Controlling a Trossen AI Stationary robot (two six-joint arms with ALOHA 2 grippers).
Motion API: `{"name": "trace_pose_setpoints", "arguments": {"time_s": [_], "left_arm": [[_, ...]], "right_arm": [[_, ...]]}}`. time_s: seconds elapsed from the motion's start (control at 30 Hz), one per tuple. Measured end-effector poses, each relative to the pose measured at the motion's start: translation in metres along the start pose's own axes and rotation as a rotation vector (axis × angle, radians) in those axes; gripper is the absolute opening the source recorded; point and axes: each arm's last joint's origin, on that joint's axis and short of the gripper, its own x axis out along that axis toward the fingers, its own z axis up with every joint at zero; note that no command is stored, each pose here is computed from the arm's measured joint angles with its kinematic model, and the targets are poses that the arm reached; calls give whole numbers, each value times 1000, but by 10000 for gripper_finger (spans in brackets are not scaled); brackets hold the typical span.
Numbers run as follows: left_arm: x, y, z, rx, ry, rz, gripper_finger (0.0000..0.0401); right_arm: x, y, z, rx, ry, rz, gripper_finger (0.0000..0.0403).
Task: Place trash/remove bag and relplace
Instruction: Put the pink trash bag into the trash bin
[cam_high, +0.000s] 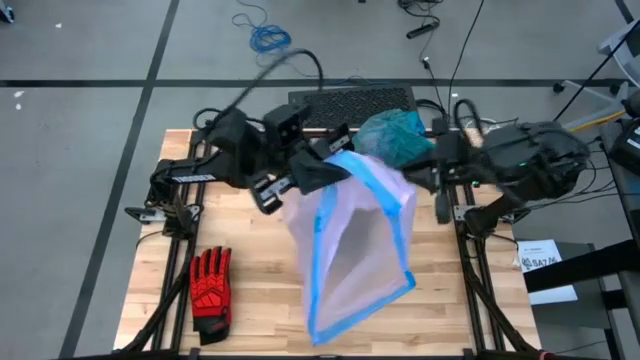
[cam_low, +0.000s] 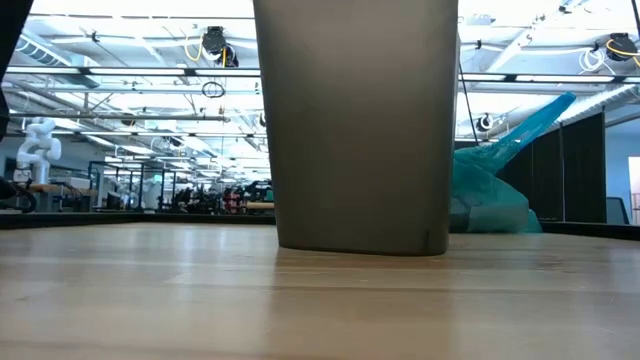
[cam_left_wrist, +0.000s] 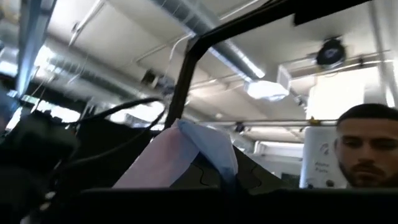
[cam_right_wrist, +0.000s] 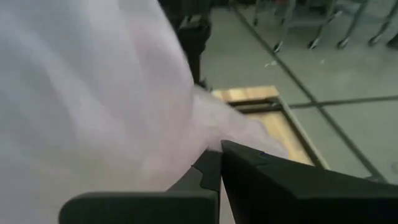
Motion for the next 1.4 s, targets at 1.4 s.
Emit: {"name": "trace_pose_setpoints", "arguments": {"time_s": [1.4], "left_arm": [[-43,-57,-1,92,123,671,0]], "right_arm": [[-26,-2,11,90,31,73,0]]}}
